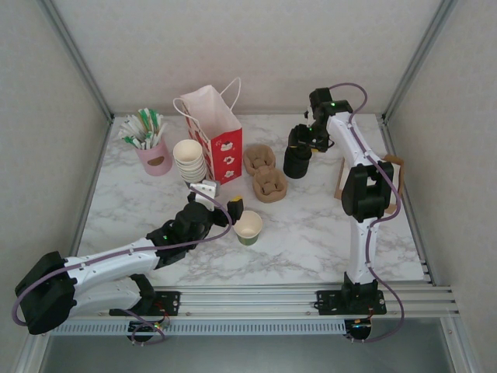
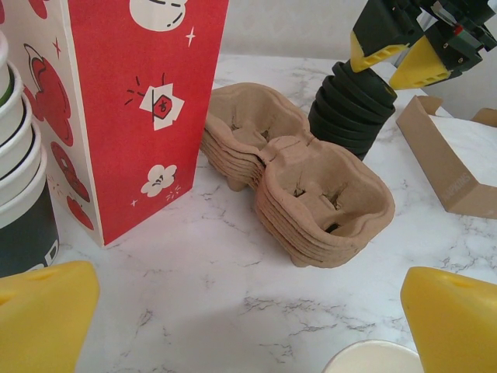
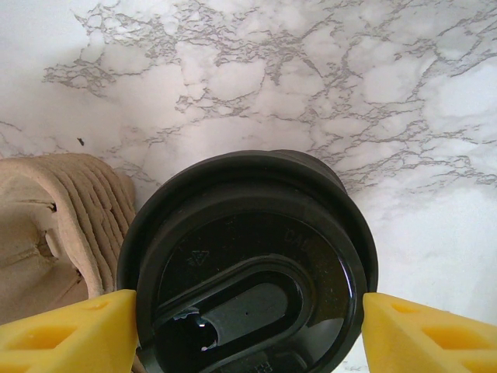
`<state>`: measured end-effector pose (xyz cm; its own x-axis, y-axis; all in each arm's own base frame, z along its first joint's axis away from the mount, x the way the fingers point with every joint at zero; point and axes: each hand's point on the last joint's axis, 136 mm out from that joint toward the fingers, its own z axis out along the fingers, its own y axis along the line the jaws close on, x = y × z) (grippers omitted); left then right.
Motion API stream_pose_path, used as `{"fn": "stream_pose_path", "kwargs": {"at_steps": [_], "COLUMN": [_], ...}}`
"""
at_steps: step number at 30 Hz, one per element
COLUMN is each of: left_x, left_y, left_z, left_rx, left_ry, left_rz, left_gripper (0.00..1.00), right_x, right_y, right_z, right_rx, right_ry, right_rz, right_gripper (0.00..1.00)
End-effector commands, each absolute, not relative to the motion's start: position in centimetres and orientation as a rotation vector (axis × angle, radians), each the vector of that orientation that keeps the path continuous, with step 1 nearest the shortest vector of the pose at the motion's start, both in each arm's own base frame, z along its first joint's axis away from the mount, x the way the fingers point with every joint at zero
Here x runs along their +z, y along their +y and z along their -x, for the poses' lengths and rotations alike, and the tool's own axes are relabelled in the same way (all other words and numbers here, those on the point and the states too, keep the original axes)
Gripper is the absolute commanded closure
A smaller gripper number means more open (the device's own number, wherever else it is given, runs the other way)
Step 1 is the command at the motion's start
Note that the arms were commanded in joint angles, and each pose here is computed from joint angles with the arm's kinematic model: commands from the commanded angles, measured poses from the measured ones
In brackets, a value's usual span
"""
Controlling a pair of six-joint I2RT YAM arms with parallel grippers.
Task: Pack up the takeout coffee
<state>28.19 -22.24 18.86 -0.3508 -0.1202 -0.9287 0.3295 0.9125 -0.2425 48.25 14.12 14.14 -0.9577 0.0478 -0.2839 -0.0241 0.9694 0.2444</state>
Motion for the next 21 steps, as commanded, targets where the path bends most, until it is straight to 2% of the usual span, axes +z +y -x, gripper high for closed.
{"fn": "stream_pose_path", "kwargs": {"at_steps": [1, 12, 21], "left_x": [20.4, 20.43, 20.4], "left_y": [-22.58, -22.57, -22.57], "left_z": [-28.63, -28.66, -28.6], "left_rx": [-0.479, -0.479, -0.48], "left_ry": [1.842, 1.841, 1.842], "left_rz": [-0.153, -0.153, -0.156], "left_gripper": [0.0, 0.0, 0.0], "right_x": [16.95, 17.6, 16.7], "right_y": [14.92, 14.84, 14.14], "right_z": [-47.74, -47.63, -47.65], "right_rx": [0.393, 0.386, 0.342], "right_ry": [2.786, 2.773, 2.784], "right_rz": [0.005, 0.005, -0.012], "right_gripper": [0.27, 0.27, 0.11]}}
